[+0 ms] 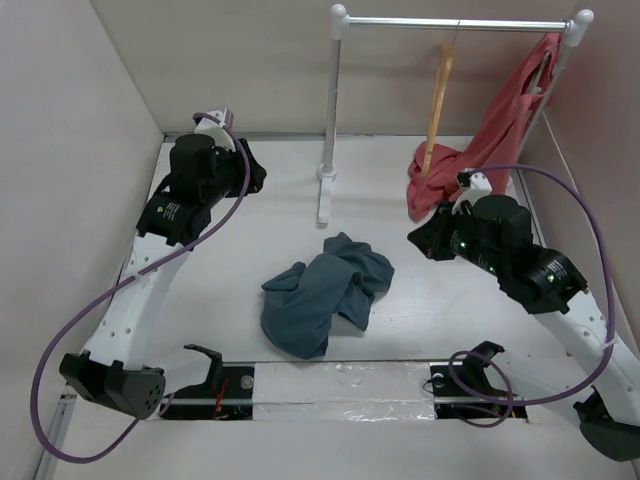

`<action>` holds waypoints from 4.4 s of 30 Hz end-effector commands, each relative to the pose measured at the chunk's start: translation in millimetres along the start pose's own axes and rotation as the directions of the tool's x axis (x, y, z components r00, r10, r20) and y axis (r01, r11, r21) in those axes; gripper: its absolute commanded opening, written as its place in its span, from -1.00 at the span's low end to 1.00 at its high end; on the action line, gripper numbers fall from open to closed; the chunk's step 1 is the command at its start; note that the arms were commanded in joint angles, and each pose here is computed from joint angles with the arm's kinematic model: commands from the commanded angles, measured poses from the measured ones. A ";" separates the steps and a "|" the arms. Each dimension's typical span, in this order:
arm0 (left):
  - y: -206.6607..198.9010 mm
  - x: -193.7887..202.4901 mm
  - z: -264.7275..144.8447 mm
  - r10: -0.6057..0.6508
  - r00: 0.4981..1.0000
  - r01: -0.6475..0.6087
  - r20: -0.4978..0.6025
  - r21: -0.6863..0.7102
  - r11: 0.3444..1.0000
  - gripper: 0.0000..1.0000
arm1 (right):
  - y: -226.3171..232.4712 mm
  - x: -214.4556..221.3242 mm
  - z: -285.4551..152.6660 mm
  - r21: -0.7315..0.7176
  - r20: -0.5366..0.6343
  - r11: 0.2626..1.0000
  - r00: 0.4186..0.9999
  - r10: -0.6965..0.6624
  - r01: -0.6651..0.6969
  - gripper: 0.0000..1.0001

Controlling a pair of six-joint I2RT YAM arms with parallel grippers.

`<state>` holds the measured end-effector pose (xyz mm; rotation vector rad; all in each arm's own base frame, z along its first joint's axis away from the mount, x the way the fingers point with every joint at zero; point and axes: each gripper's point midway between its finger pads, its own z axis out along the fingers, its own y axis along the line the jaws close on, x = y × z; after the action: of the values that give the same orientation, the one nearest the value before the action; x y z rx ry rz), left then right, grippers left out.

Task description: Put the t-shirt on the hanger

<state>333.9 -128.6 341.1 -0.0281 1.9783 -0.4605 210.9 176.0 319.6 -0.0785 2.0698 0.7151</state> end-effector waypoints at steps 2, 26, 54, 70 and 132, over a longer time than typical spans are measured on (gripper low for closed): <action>-21.4 4.4 14.4 -0.005 1.000 0.009 -0.026 0.120 0.993 -0.30 | -2.5 0.7 10.8 0.018 0.029 0.998 0.997 0.066 -0.067 -1.00; -96.8 198.8 -7.2 0.288 0.853 -0.111 -0.435 0.389 0.915 0.28 | -107.6 137.7 121.7 0.355 -0.096 0.847 0.885 0.455 -0.396 0.21; -22.4 167.9 12.6 0.272 0.890 -0.272 -0.367 0.053 0.961 -1.00 | -21.4 19.2 133.1 0.165 0.152 0.961 0.968 0.199 -0.223 -1.00; 13.1 -60.5 -87.0 0.107 0.974 -0.063 0.202 -0.215 0.975 -1.00 | 170.3 -177.3 -8.4 -0.181 0.450 0.980 0.893 0.004 0.087 -1.00; -105.4 260.2 207.5 0.510 0.750 -0.520 -0.422 0.102 0.848 -0.41 | -73.0 74.1 67.1 0.172 -0.022 0.952 0.965 0.260 -0.252 -1.00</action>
<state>367.0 -337.4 45.9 0.6945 2.3957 -0.0458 243.8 166.8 202.6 0.3071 2.1848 0.6958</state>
